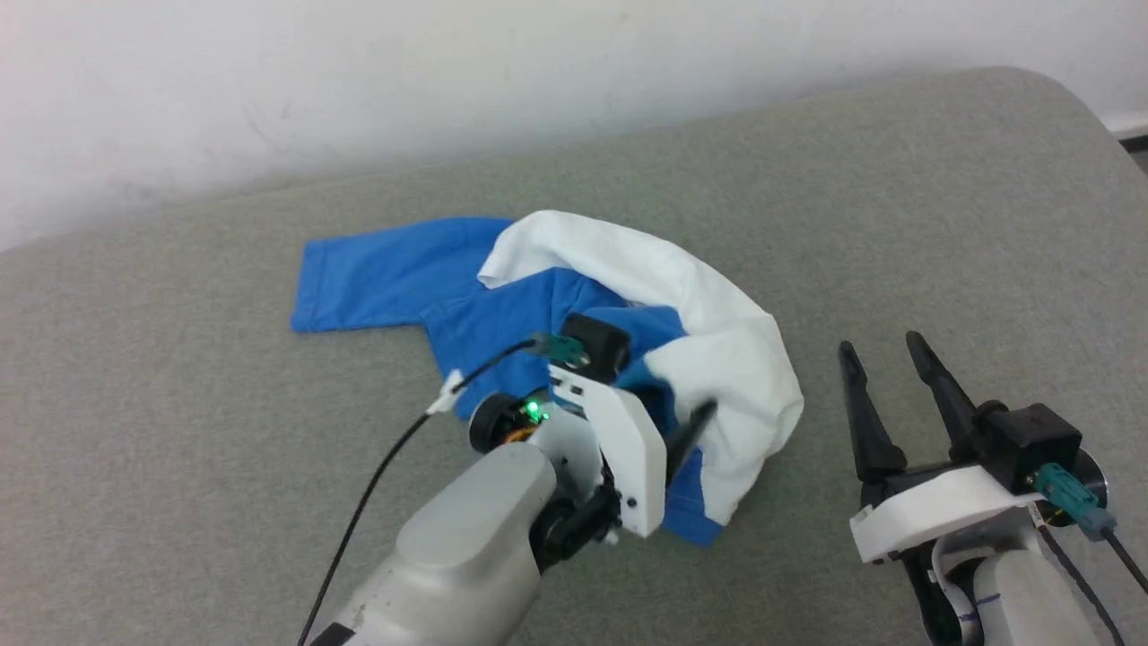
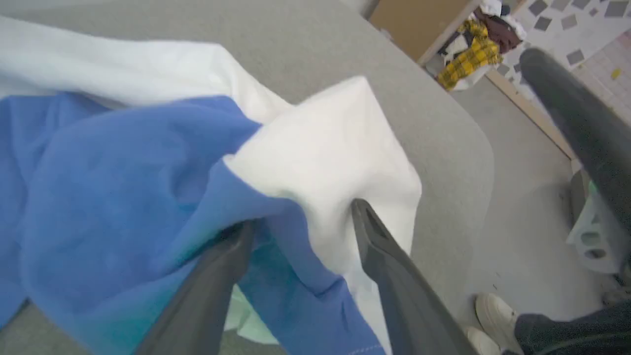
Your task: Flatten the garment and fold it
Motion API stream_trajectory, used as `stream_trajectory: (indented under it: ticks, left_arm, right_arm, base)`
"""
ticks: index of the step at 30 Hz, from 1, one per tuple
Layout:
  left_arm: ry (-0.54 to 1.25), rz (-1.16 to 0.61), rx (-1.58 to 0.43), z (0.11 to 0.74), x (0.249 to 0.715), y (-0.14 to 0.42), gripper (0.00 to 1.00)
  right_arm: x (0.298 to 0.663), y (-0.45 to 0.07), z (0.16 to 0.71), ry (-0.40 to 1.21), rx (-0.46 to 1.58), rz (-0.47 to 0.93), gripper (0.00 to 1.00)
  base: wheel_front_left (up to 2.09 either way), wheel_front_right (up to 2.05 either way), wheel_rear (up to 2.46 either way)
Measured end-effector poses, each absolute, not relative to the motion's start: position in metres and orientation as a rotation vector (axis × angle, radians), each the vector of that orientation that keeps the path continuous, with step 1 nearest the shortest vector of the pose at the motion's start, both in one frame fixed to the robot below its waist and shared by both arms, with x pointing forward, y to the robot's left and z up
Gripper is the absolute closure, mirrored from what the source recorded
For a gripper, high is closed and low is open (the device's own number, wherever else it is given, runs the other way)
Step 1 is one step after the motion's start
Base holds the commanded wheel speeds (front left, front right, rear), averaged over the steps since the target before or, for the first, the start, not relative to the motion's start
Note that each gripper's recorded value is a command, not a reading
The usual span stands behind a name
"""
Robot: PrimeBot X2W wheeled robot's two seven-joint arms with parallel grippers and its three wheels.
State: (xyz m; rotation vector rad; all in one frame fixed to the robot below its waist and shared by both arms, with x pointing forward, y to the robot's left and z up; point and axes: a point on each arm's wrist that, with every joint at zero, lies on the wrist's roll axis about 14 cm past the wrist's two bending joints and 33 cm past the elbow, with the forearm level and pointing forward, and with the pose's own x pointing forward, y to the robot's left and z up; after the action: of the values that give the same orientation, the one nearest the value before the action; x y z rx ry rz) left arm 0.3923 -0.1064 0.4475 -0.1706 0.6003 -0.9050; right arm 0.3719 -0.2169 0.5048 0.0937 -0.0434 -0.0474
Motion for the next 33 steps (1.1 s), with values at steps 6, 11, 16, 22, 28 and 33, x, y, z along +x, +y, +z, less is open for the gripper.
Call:
stream_trajectory:
  ticks: [6, 11, 16, 22, 28, 33]
  left_arm:
    - [0.286, -0.714, -0.299, 0.498, 0.430, -0.061, 0.00]
    - [0.114, -0.463, -0.325, 0.515, 0.448, 0.013, 0.00]
    - [0.021, -0.266, -0.290, 0.524, 0.449, 0.079, 0.00]
    - [0.009, -0.122, -0.226, 0.511, 0.435, 0.131, 0.00]
    - [0.100, -0.144, -0.229, 0.480, 0.427, 0.122, 0.00]
    - [0.256, -0.220, -0.240, 0.454, 0.435, 0.088, 0.00]
  right_arm:
    - [0.373, -0.210, 0.514, -0.064, 0.083, -0.023, 0.00]
    - [0.373, -0.201, 0.520, -0.074, 0.085, 0.002, 0.00]
    - [0.376, -0.194, 0.526, -0.088, 0.087, 0.027, 0.00]
    - [0.380, -0.187, 0.526, -0.084, 0.087, 0.046, 0.00]
    - [0.384, -0.186, 0.519, -0.062, 0.087, 0.049, 0.00]
    - [0.386, -0.187, 0.511, -0.041, 0.090, 0.045, 0.00]
  base:
    - [0.00, 0.00, 0.00]
    - [0.00, 0.00, 0.00]
    - [0.00, 0.00, 0.00]
    - [0.00, 0.00, 0.00]
    - [0.00, 0.00, 0.00]
    - [0.00, 0.00, 0.00]
